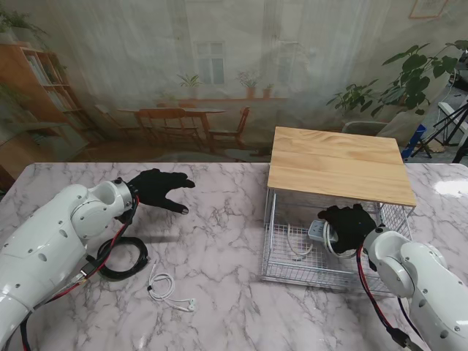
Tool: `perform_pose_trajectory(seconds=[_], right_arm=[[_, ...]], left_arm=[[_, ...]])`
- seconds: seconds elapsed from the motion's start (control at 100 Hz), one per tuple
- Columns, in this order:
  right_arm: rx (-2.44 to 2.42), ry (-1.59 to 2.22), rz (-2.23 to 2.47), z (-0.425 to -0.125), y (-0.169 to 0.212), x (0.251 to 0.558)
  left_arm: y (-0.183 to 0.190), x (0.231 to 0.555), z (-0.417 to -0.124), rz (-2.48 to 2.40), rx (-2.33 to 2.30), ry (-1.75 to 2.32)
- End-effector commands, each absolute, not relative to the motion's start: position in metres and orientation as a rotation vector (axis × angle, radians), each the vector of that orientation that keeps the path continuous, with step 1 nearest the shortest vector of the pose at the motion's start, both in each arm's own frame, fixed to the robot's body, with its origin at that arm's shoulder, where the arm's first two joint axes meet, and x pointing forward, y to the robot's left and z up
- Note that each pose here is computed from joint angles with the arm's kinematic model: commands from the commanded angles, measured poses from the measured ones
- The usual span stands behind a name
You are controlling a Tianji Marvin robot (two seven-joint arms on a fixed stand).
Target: Load the small electronics into the mesh drawer
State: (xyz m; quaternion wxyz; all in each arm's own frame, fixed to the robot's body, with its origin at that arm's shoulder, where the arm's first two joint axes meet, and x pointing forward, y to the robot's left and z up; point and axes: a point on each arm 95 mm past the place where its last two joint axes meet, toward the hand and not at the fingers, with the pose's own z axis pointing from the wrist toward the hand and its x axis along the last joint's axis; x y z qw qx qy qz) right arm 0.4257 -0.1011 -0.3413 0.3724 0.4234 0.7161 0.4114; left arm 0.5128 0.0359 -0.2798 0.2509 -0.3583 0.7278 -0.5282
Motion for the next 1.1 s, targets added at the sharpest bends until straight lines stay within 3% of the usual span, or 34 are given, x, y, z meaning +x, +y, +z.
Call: perform_pose_trajectory(seconds=[0.0,1.09], right_arm=[[1.084,1.842,1.037,-0.339,-0.098,0.427],[1.096,1.845,0.996,-0.331,-0.094,0.417]], left_arm=[[0.036,0.513,-0.281,-1.426,-0.980,1.994],[0.041,0.512,-0.281,-1.421,-0.970,1.982]])
